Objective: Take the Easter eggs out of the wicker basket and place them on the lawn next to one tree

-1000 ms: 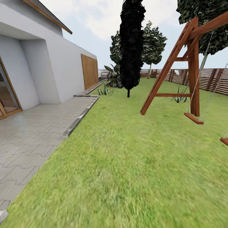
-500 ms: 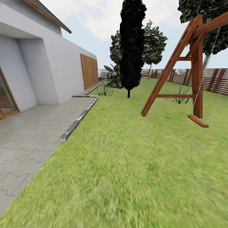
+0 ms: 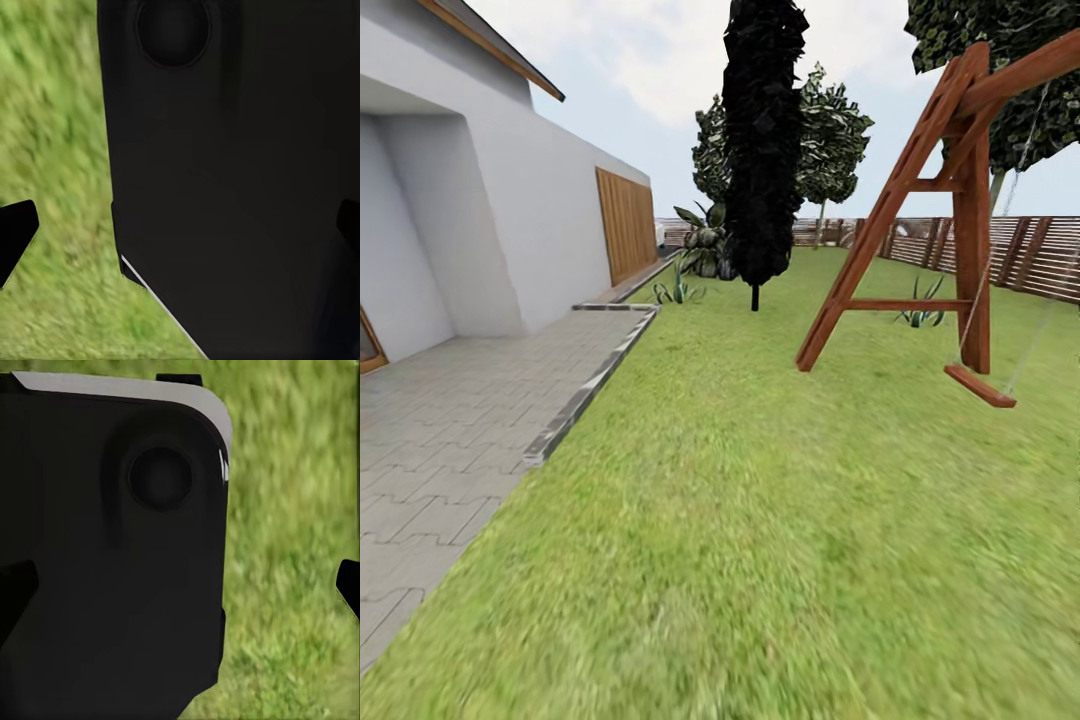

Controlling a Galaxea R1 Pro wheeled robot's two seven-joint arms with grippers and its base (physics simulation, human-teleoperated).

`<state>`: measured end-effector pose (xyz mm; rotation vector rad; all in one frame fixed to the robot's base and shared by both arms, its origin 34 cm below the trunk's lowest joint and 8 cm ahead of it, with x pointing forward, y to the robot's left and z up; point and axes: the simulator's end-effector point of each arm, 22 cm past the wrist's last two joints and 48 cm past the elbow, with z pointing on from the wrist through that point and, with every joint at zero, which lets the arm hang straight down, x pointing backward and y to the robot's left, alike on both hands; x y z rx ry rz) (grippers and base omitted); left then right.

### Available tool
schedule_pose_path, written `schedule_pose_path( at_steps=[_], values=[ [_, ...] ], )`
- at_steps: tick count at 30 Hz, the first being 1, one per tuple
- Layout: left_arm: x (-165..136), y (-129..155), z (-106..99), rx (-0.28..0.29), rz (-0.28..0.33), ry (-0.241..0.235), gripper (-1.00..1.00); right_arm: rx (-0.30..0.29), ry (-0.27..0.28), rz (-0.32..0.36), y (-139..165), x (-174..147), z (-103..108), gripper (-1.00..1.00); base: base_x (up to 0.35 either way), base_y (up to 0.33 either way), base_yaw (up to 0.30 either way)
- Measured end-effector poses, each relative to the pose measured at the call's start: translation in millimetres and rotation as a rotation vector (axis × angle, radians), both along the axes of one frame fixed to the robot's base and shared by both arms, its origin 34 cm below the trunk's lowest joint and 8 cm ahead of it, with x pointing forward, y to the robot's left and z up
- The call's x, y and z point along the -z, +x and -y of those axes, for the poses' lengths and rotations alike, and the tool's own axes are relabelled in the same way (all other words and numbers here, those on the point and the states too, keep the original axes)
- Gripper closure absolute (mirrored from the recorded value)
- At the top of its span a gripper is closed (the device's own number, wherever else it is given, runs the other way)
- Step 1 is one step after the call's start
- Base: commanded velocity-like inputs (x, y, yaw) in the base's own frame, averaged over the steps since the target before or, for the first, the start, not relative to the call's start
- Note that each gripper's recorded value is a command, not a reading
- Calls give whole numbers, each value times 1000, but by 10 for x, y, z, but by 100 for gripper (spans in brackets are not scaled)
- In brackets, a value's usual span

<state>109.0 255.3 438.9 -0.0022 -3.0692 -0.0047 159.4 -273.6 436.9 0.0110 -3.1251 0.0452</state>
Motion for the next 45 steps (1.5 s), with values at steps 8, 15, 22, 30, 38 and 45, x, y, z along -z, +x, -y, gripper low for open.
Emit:
schedule_pose_path(
  at_steps=[8,15,22,30,38,45],
  values=[
    [0,-5,0,0,-1,0,-100,0,-1,-1,-3,0,5,-100,334,0,-7],
    [0,-3,0,0,-1,0,-100,0,0,-5,-11,0,4,-100,334,0,0],
    [0,-4,0,0,-1,0,-100,0,0,-3,-6,0,4,-100,334,0,0],
    [0,-4,0,0,-1,0,-100,0,2,-1,-3,0,-8,-100,334,0,0],
    [0,-2,0,0,0,0,-100,0,2,-1,-3,0,-8,-100,334,0,-21],
    [0,-1,0,0,0,0,-100,0,2,-1,-4,0,-9,-100,334,0,-249]
  ],
)
